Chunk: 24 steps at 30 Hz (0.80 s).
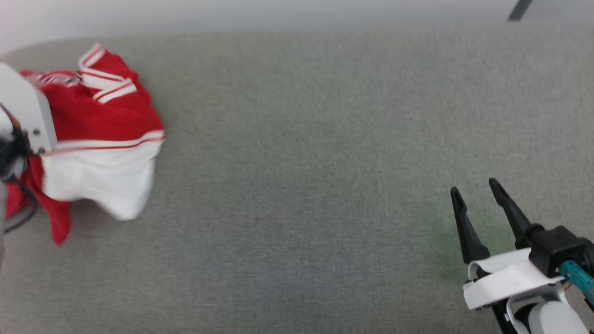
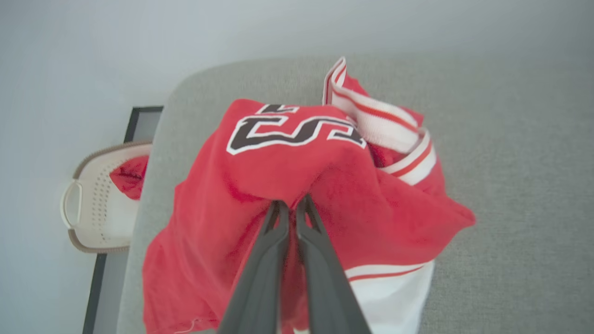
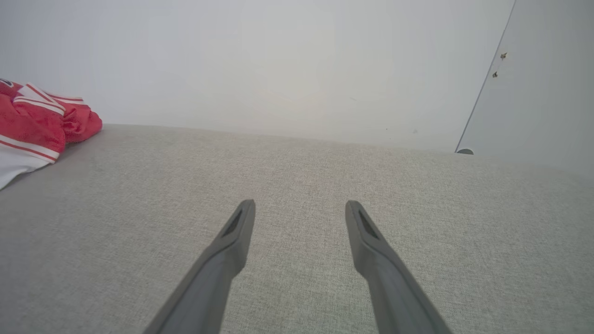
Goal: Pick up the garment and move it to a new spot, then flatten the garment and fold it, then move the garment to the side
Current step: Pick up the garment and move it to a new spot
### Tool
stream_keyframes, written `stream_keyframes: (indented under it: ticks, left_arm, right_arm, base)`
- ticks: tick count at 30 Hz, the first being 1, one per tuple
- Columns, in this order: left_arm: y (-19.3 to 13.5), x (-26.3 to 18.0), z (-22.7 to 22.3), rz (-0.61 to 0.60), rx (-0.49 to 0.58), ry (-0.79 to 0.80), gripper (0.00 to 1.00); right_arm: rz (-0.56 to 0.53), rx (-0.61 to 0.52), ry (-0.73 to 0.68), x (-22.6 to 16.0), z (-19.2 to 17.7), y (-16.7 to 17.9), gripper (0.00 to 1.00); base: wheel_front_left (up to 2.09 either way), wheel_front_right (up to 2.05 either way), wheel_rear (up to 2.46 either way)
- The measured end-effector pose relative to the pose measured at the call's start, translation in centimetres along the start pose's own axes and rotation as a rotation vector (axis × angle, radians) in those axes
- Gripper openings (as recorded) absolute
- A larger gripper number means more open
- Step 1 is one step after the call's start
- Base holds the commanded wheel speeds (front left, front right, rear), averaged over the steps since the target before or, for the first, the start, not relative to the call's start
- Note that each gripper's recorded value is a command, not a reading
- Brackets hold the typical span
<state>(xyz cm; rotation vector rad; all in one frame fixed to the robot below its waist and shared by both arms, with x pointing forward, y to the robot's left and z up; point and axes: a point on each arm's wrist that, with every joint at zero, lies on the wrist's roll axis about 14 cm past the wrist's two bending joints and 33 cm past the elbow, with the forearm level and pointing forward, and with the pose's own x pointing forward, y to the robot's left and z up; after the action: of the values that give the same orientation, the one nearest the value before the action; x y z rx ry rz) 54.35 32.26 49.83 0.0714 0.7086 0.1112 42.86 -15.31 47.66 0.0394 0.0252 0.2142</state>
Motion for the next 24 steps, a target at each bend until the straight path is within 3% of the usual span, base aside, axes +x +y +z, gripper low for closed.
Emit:
stream_keyframes:
  ticks: [9, 17, 24]
  left_arm:
    - [0.5, -9.5, 10.5, 0.016, 0.077, -0.420, 0.00]
    - [-2.9, -16.8, 13.3, -0.099, 0.079, -0.572, 0.00]
    - [-8.4, -19.5, 12.7, -0.272, 0.095, -0.590, 0.00]
  right_arm:
    - [0.035, 0.003, -0.057, -1.8, 2.4, 1.8, 1.00]
    - [0.039, -0.004, -0.129, -3.6, 5.2, 2.5, 1.00]
    - [-0.037, -0.038, -0.175, -5.2, 7.0, 0.1, 1.00]
  base:
    - [0.00, 0.00, 0.00]
    - [0.00, 0.00, 0.00]
    - [0.00, 0.00, 0.00]
